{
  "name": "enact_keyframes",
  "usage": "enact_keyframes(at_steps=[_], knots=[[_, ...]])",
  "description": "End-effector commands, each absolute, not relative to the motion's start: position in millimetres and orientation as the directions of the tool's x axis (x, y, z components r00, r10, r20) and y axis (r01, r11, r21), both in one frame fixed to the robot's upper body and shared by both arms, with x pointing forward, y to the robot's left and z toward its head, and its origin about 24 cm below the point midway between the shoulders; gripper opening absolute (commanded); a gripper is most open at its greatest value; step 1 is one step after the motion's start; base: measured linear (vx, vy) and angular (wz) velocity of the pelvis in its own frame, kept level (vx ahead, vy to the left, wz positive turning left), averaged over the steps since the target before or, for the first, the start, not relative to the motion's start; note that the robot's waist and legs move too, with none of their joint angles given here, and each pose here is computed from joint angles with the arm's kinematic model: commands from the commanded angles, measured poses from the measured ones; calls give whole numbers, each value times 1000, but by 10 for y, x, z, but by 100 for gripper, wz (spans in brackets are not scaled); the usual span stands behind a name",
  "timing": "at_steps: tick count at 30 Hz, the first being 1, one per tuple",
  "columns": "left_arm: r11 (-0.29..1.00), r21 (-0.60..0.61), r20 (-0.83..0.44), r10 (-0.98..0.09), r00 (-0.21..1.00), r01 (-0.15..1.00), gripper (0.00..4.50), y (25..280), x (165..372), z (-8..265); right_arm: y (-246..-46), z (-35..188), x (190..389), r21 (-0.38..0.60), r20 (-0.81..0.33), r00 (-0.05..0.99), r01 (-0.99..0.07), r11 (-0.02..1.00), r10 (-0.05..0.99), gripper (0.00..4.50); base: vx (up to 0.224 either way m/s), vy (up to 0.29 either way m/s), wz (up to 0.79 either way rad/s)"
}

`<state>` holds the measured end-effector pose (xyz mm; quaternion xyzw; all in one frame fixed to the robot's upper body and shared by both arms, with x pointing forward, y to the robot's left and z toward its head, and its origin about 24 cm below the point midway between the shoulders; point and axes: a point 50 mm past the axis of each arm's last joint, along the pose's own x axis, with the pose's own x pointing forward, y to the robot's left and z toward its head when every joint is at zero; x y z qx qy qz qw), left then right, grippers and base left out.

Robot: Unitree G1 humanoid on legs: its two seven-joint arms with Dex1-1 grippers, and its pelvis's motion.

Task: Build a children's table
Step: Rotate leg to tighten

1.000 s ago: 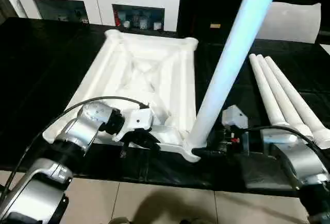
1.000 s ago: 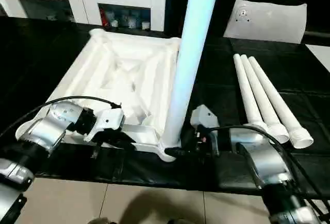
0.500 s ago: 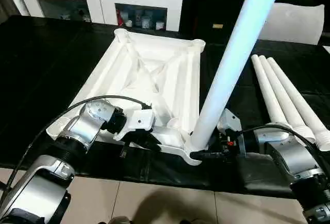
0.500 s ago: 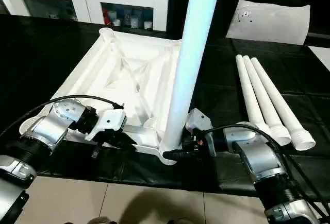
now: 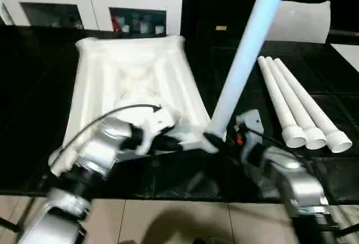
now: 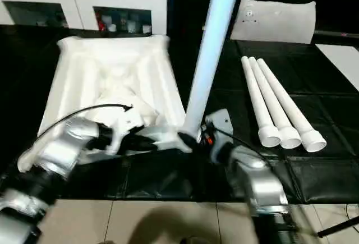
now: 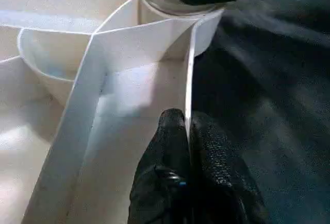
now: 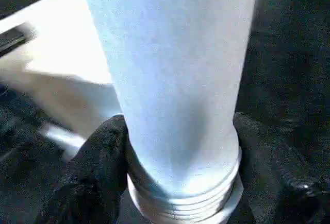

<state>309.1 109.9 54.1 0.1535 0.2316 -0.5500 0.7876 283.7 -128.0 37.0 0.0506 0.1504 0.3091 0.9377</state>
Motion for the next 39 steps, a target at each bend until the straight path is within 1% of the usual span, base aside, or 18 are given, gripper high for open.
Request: enact_keyframes(at_steps=[1,4,6,7,9,11,14,16,17,19,20,24,26,29,30,34,37,39], knots=[[405,4,-421,-829,369,914,0,685,3098,693,-609,286,2710,326,-275,647,-633,702,711,268,0,0,0],[482,19,-408,-796,447,876,0,583,3118,723,-479,287,2772,320,-318,691,-566,759,649,268,0,0,0],[499,37,-413,-781,468,866,0,545,3113,745,-428,320,2793,311,-302,710,-558,770,636,268,0,0,0],[493,51,-418,-779,467,868,0,527,3101,753,-436,341,2804,313,-283,725,-549,775,628,303,0,0,0],[480,65,-426,-780,459,875,0,532,3090,750,-480,350,2809,305,-273,737,-544,782,619,338,0,0,0],[469,77,-439,-776,452,880,0,551,3075,746,-540,353,2809,286,-271,750,-536,794,604,338,0,0,0],[446,97,-470,-768,436,890,0,690,3080,722,-777,365,2799,235,-252,765,-546,804,593,376,0,0,0],[400,104,-487,-778,397,911,0,794,3071,704,-995,392,2794,207,-234,771,-556,805,593,385,0,0,0],[392,106,-490,-779,391,914,0,812,3070,700,-1032,399,2792,199,-230,769,-563,802,596,393,0,0,0],[336,111,-502,-794,345,935,0,906,3059,682,-1245,454,2772,160,-207,745,-614,773,634,416,0,0,0],[331,111,-502,-795,340,937,0,914,3058,681,-1262,459,2770,157,-205,743,-618,770,638,422,0,0,0],[172,120,-537,-817,210,978,0,1054,3033,653,-1573,537,2654,62,-249,589,-783,619,769,448,0,0,0],[77,103,-564,-817,122,992,0,1133,3016,632,-1723,588,2653,42,-279,530,-827,561,801,448,0,0,0],[13,77,-571,-819,55,997,0,1189,3018,630,-1822,642,2677,14,-306,472,-866,499,827,448,0,0,0],[13,77,-571,-819,55,997,0,1189,3018,630,-1822,642,2677,14,-306,472,-866,499,827,448,0,0,0],[-96,59,-602,-797,-41,994,0,1261,3024,628,-1903,710,2734,-34,-366,370,-922,385,854,448,0,0,0],[-160,46,-610,-786,-99,986,0,1266,3011,643,-1867,741,2746,-37,-379,312,-946,323,871,448,0,0,0],[-215,51,-642,-755,-133,975,0,1273,3022,637,-1817,735,2738,-22,-395,233,-969,245,889,448,0,0,0]])
